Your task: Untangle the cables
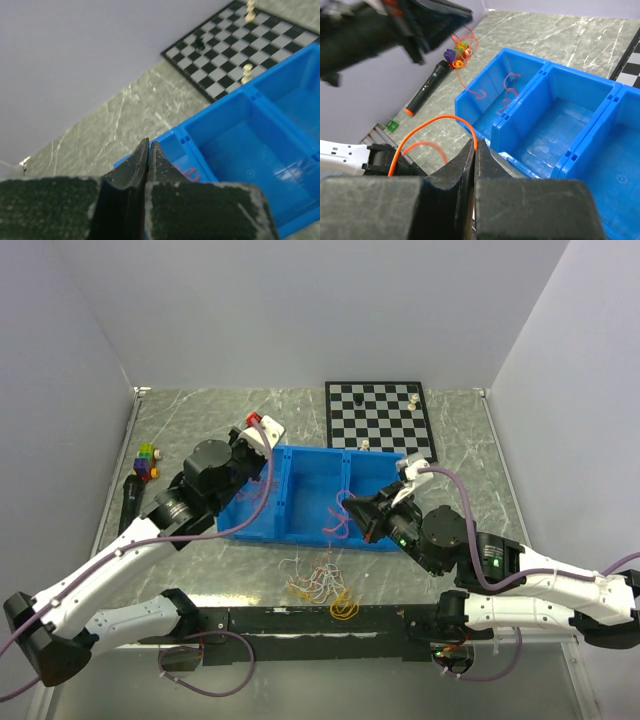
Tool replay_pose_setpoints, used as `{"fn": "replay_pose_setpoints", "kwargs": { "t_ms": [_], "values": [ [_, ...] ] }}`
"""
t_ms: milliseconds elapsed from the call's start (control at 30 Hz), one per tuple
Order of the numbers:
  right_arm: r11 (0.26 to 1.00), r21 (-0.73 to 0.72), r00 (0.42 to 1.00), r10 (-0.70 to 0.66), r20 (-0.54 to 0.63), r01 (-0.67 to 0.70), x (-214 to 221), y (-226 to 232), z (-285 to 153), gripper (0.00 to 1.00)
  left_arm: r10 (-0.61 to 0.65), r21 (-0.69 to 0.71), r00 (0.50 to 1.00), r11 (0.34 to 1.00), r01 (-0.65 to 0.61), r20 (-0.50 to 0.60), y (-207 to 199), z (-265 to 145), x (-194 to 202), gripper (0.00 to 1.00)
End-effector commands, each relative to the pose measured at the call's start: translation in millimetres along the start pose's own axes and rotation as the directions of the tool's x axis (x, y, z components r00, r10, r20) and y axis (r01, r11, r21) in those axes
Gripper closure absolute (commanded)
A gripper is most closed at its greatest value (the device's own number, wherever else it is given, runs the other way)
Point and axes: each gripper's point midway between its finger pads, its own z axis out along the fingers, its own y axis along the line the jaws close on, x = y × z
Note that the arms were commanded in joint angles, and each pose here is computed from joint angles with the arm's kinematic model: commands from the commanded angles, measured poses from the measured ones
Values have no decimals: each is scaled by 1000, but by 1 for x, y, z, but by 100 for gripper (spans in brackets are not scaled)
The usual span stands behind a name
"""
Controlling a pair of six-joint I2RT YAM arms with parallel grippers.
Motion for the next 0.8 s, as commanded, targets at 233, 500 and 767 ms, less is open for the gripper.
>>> {"fn": "replay_pose_setpoints", "kwargs": {
  "t_ms": [233,500,767],
  "values": [
    [1000,-5,999,11,37,-11,-11,-4,-11,100,-49,132,995,989,60,-85,-26,19,46,62],
    [1000,-24,1000,10,30,-10,-9,2,-7,100,-60,119,998,991,62,-26,-12,18,21,52],
    [1000,-27,999,10,49,-9,-15,4,-6,100,-98,686,994,726,44,40,-91,-74,-31,6]
  ]
}}
